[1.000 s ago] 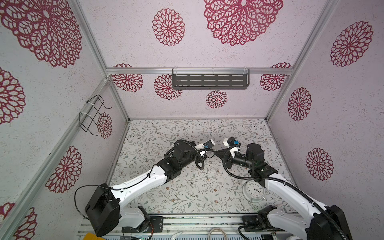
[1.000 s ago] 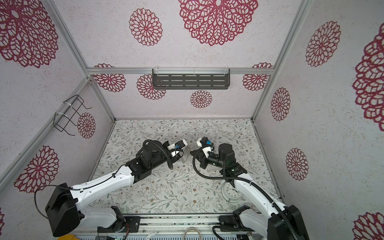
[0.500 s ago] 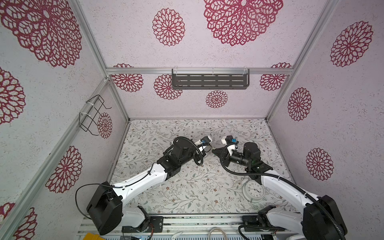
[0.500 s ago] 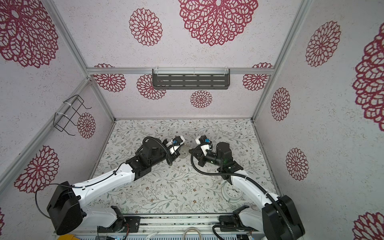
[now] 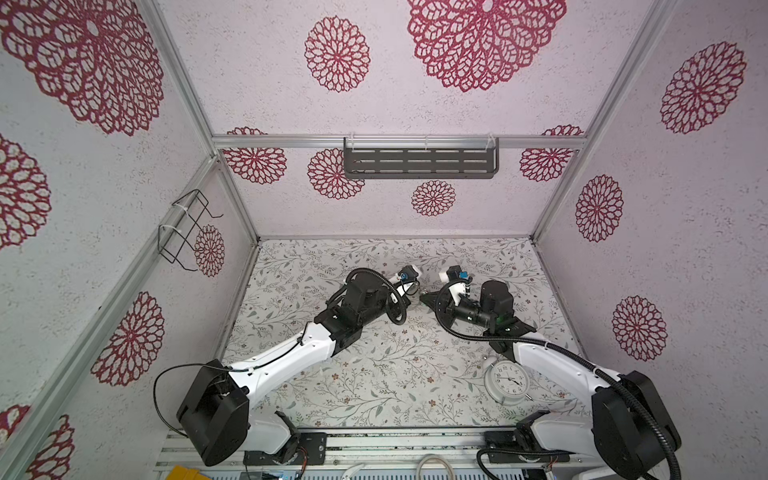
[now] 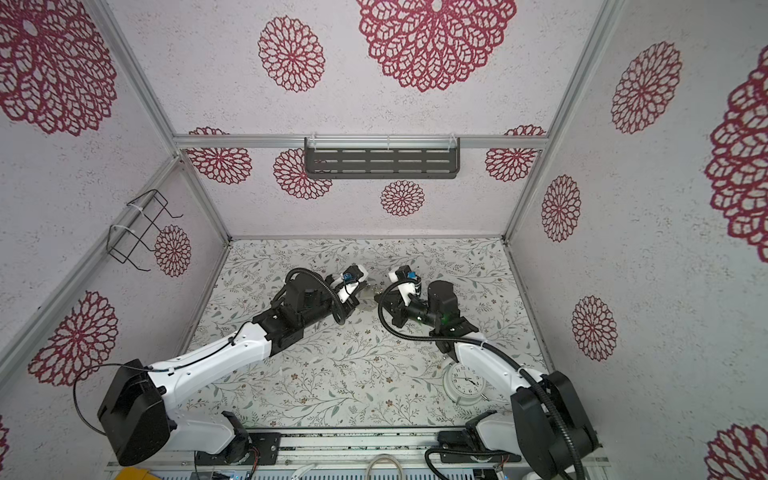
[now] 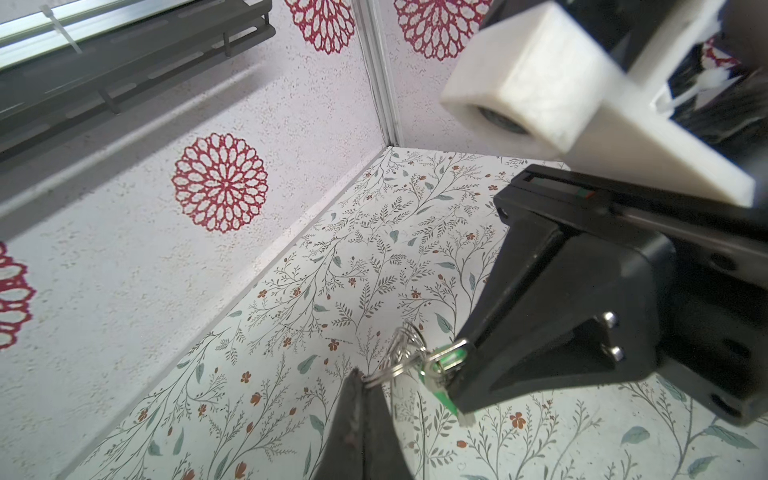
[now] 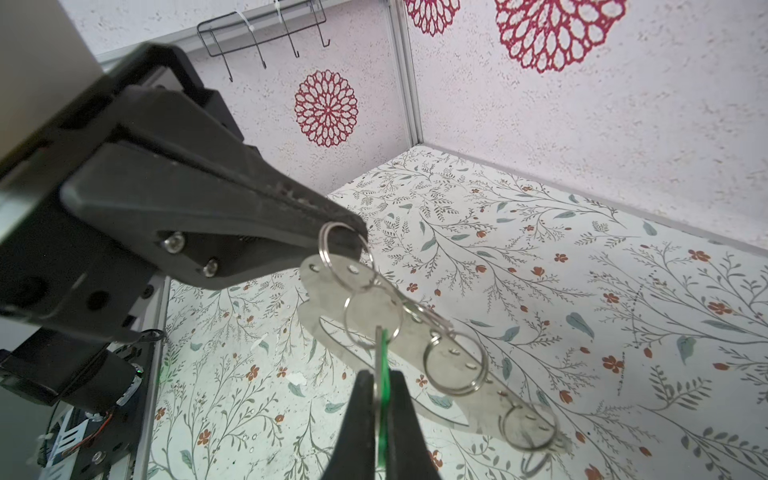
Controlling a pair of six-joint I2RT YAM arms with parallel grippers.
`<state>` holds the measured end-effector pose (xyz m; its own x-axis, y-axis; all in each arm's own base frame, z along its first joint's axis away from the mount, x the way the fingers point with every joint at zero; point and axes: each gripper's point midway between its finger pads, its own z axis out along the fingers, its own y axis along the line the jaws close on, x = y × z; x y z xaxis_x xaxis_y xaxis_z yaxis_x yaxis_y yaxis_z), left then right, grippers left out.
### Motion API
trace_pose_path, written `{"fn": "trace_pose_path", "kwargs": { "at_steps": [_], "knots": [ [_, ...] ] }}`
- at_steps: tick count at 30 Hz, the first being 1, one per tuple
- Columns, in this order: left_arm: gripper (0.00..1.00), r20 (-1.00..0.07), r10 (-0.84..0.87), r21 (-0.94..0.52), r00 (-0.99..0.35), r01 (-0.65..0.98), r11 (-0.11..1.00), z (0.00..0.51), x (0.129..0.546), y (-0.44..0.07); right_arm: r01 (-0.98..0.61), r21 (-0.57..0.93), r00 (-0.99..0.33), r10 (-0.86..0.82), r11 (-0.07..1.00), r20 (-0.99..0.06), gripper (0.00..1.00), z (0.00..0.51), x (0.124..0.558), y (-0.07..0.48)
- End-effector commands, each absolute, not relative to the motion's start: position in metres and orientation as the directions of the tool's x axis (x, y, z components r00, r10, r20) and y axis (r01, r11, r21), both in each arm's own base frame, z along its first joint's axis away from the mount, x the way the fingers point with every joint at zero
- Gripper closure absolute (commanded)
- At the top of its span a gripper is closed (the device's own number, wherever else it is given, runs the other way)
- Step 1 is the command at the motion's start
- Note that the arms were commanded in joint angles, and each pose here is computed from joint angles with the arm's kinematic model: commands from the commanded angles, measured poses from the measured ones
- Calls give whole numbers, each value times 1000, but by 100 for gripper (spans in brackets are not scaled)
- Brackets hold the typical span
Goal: Remove the keys from the keyring
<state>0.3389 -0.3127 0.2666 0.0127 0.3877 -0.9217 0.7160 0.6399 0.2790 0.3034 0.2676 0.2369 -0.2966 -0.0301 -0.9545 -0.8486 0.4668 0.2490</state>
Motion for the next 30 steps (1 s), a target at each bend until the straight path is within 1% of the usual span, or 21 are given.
{"fn": "trace_pose_path", "kwargs": {
  "at_steps": [1, 4, 12, 18, 23, 30],
  "knots": [
    [100, -954, 290, 264, 76, 672, 692, 309, 353, -313, -844, 280, -322, -15, 457, -947, 100, 240, 306, 273],
    [100, -961, 269, 239, 66, 691, 682, 309, 351, -316, -842, 284, -323, -7, 458, -947, 100, 239, 308, 274],
    [100, -960, 274, 230, 56, 716, 659, 303, 347, -321, -838, 243, -258, 37, 489, -965, 100, 259, 318, 272],
    [100, -961, 271, 219, 51, 738, 638, 300, 343, -324, -844, 238, -251, 37, 480, -967, 100, 261, 319, 274],
    [100, -961, 273, 217, 55, 761, 611, 298, 340, -329, -875, 241, -242, 51, 420, -969, 100, 266, 310, 279],
    [100, -960, 277, 232, 50, 698, 678, 302, 351, -318, -906, 317, -310, 68, 282, -948, 100, 267, 290, 290]
  ]
}}
